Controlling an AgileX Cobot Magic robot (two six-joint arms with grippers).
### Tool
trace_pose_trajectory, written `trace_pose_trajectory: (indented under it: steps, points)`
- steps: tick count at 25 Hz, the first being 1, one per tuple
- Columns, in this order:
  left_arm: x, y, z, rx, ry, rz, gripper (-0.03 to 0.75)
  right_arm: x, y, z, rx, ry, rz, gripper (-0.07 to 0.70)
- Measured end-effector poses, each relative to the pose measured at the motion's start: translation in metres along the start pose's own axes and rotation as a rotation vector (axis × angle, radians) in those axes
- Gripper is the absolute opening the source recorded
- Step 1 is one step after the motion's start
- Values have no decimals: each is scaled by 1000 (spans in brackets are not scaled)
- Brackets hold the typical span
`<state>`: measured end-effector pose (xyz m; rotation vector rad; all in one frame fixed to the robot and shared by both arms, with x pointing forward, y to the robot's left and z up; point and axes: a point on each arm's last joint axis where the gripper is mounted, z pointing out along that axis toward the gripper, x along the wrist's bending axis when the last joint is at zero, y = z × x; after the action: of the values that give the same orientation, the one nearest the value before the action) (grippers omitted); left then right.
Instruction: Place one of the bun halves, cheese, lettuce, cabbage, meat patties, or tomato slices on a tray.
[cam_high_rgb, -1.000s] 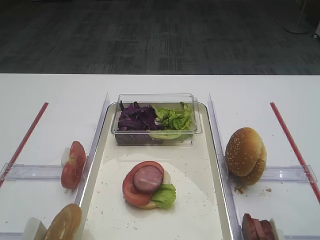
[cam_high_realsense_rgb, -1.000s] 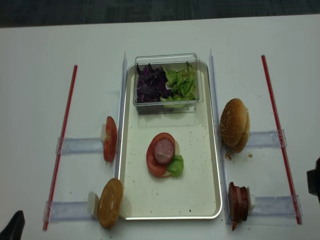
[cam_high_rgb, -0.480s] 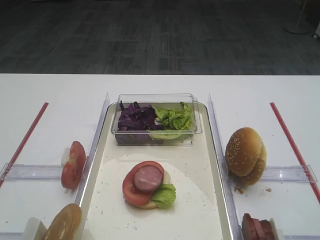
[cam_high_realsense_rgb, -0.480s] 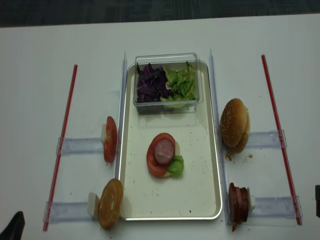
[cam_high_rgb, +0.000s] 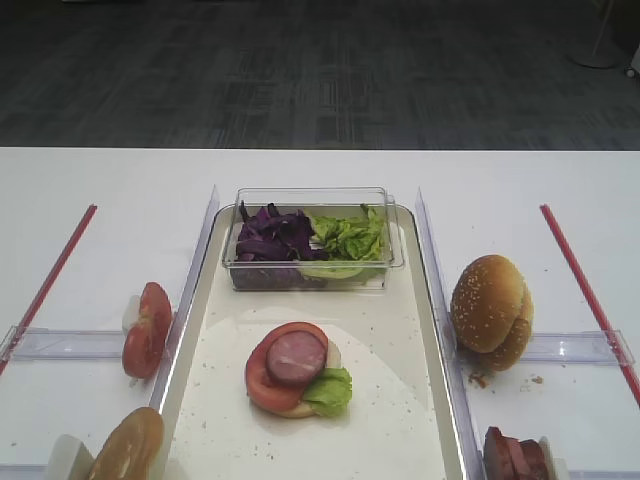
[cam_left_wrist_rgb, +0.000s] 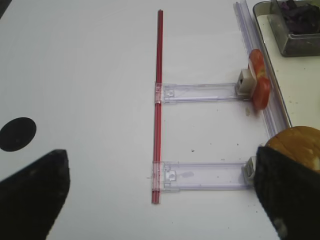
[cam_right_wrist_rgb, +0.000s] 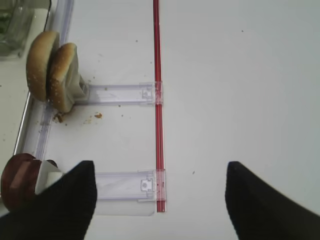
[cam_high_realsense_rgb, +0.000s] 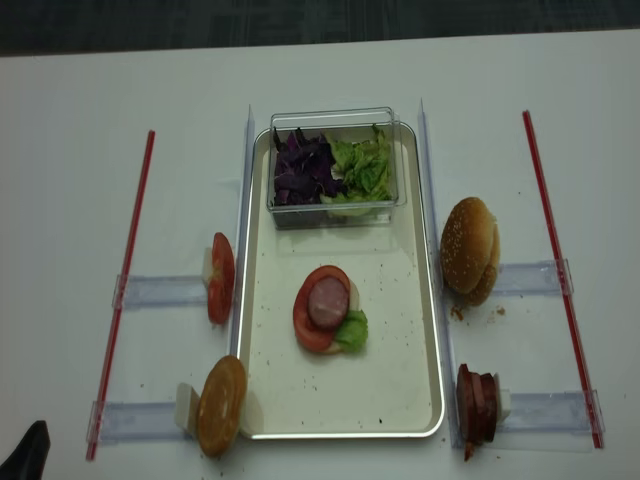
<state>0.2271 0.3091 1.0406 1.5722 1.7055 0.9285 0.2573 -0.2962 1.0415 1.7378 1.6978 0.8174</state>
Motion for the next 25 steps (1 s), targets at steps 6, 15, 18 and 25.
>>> trace_pose_trajectory:
  steps: [6, 15, 18, 25]
  points:
    - [0, 0, 0, 0, 0, 0, 689, 0, -12, -15, -125, -1, -5, 557]
    - [0, 0, 0, 2, 0, 0, 689, -1, -17, -20, -165, -11, -11, 557]
    - [0, 0, 0, 2, 0, 0, 689, -1, -17, -20, -165, -14, -12, 557]
    - [0, 0, 0, 2, 0, 0, 689, -2, -17, -20, -165, -16, -13, 557]
